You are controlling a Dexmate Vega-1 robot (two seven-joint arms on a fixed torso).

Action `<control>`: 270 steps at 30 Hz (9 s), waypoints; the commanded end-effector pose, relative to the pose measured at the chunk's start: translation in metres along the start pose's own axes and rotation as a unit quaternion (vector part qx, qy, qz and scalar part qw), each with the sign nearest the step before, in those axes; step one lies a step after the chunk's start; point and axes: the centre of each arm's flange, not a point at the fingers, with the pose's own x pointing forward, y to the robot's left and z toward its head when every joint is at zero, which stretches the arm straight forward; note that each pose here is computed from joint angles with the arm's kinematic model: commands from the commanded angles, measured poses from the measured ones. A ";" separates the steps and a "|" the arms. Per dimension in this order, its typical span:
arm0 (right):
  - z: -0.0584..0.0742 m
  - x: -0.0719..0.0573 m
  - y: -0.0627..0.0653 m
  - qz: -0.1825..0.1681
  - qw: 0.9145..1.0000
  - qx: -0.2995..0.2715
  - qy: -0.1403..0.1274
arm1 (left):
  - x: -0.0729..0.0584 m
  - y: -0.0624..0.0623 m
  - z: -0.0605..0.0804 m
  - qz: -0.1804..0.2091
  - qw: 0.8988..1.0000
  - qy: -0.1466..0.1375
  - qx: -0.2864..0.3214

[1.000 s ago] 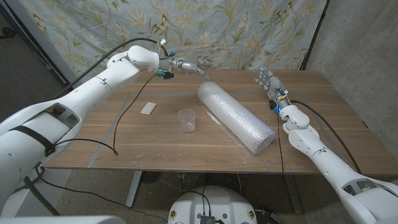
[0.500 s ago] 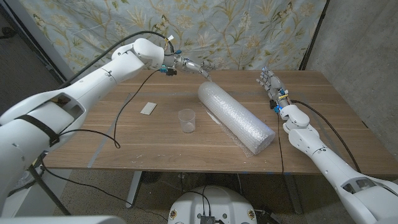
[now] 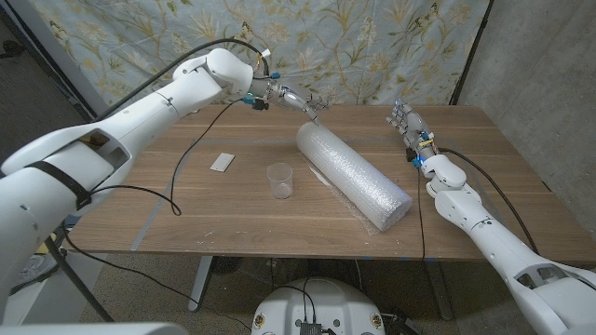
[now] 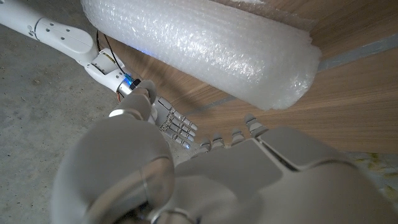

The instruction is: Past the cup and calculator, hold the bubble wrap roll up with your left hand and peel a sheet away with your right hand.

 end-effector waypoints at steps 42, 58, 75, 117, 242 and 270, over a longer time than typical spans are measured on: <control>0.020 -0.009 -0.003 -0.034 0.999 0.005 -0.013 | 0.035 -0.002 0.039 -0.106 0.986 0.011 0.131; 0.020 -0.022 -0.018 -0.048 0.999 0.011 -0.015 | 0.057 -0.010 0.068 -0.125 0.970 0.005 0.206; 0.021 -0.027 -0.023 -0.056 0.998 0.010 -0.014 | 0.069 -0.021 0.078 -0.183 0.952 0.018 0.244; 0.001 -0.039 -0.043 -0.072 0.997 0.032 -0.010 | 0.098 -0.037 0.074 -0.145 0.910 -0.012 0.388; -0.026 -0.039 -0.062 -0.093 0.993 0.077 0.020 | 0.125 -0.076 0.038 -0.056 0.906 -0.020 0.419; -0.022 -0.038 -0.059 -0.083 0.994 0.069 0.028 | 0.107 -0.045 0.049 -0.019 0.903 0.006 0.429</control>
